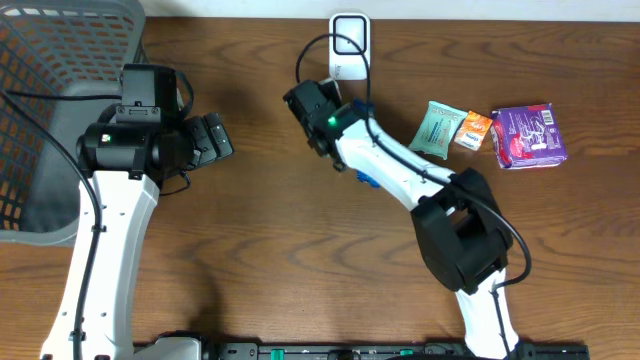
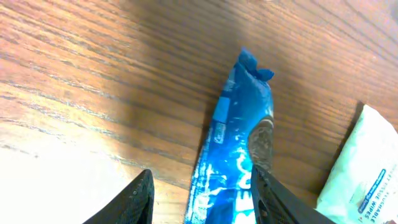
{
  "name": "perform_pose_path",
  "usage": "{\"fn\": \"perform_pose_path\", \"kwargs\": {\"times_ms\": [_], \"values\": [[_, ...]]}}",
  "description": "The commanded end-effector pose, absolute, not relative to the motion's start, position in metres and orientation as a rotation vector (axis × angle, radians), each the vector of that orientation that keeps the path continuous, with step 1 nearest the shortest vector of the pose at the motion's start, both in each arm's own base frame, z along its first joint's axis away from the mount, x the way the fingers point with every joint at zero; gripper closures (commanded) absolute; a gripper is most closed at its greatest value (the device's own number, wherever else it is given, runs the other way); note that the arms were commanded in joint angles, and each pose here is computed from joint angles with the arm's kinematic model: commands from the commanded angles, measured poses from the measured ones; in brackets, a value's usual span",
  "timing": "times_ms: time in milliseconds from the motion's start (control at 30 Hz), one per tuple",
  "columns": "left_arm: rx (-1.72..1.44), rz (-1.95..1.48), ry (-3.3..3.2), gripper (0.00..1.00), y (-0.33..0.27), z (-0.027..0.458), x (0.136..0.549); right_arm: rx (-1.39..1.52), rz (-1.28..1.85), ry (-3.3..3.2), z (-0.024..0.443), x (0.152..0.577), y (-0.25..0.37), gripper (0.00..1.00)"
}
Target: Scan the item barcode
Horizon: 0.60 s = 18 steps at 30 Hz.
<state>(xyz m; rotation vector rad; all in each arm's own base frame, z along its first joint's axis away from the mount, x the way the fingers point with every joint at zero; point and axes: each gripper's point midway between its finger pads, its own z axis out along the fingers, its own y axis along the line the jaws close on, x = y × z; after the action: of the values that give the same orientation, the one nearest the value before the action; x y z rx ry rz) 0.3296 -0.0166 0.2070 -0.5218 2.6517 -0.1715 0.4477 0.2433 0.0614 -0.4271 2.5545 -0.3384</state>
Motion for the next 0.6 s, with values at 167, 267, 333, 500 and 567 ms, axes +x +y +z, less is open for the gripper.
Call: {"fn": "perform_pose_path", "kwargs": {"times_ms": [167,267,333,500,567], "values": [[-0.531,-0.155,2.647,0.02,-0.014,0.208,0.331,-0.270,-0.047,2.780,0.061,0.448,0.199,0.50],[-0.531,-0.155,2.647,0.02,-0.014,0.208,0.331,-0.219,0.104,2.853,0.054,0.445,0.189,0.57],[-0.531,-0.155,2.647,0.02,-0.014,0.208,0.331,-0.191,0.217,2.879,0.050,0.444,0.187,0.60],[-0.531,-0.155,2.647,0.02,-0.014,0.208,0.331,-0.173,0.380,2.878,0.038,0.442,0.192,0.59],[-0.531,-0.155,2.647,0.02,-0.014,0.208,0.331,-0.179,0.401,2.869,0.032,0.442,0.195,0.58]]}}
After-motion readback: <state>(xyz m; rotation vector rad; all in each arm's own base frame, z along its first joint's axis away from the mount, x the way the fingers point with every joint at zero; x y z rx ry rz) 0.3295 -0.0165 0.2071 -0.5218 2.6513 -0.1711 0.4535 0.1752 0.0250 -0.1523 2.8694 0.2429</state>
